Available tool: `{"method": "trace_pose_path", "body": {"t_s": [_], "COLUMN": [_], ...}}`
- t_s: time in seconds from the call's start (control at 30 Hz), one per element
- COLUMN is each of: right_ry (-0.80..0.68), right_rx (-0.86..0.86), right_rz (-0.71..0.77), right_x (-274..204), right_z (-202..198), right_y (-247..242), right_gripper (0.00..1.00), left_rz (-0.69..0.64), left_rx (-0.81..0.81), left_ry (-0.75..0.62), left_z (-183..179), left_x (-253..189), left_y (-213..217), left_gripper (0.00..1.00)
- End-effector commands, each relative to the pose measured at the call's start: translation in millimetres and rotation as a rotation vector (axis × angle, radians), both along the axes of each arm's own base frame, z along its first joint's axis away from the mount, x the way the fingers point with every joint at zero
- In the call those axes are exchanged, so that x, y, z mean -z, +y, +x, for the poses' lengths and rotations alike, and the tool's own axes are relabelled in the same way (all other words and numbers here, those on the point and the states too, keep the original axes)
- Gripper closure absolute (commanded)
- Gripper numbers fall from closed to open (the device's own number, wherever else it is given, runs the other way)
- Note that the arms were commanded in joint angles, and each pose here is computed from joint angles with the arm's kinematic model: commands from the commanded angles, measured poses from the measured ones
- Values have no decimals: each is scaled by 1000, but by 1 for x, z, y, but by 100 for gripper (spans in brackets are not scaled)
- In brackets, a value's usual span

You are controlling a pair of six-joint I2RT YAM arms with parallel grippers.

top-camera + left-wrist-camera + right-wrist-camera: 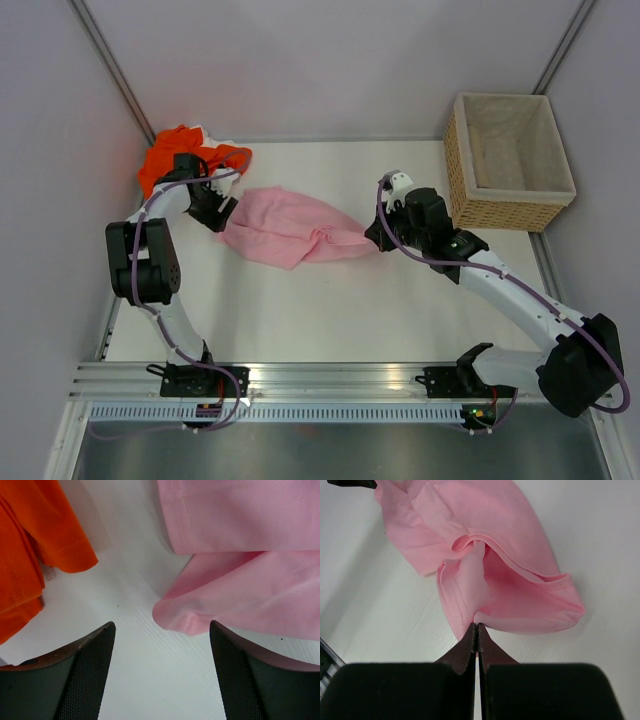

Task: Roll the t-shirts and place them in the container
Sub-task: Flatten the tshirt

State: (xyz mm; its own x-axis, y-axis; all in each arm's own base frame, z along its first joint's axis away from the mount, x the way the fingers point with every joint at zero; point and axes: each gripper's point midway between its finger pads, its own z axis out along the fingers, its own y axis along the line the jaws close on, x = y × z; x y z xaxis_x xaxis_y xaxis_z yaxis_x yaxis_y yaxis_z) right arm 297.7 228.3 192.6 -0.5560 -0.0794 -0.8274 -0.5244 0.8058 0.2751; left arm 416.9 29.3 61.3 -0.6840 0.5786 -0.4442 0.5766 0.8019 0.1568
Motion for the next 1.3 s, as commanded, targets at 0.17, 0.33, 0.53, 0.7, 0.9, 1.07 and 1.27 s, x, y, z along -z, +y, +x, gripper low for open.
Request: {"method": "trace_pose_path", "body": {"t_s": [0.17, 0.33, 0.53, 0.7, 0.9, 1.07, 1.27], "right_ry": [-21, -44, -197, -424, -555, -588, -565], "right_rx": [4, 23, 153, 406, 521, 533, 472], "right_rz": [4, 0, 14, -11, -26, 2, -2], "right_x": [-7, -17, -98, -199, -259, -275, -268], "right_z": [5, 6, 24, 26, -4, -24, -6], "right_y": [1, -4, -41, -114, -154, -163, -145], "right_gripper": [100, 100, 100, 100, 100, 100, 100], "left_rz": [-86, -183, -213, -191, -113, -62, -48], "left_rx": [14, 25, 29, -35, -121, -148, -178], "left_ry": [127, 131, -105, -361, -582, -667, -744], "left_z": [0, -17, -32, -50, -75, -89, -80], "left_x": [36, 21, -81, -200, -286, -313, -336], "left_y": [-14, -32, -41, -19, 16, 25, 31], "left_gripper": [30, 95, 98, 98, 98, 98, 98]}}
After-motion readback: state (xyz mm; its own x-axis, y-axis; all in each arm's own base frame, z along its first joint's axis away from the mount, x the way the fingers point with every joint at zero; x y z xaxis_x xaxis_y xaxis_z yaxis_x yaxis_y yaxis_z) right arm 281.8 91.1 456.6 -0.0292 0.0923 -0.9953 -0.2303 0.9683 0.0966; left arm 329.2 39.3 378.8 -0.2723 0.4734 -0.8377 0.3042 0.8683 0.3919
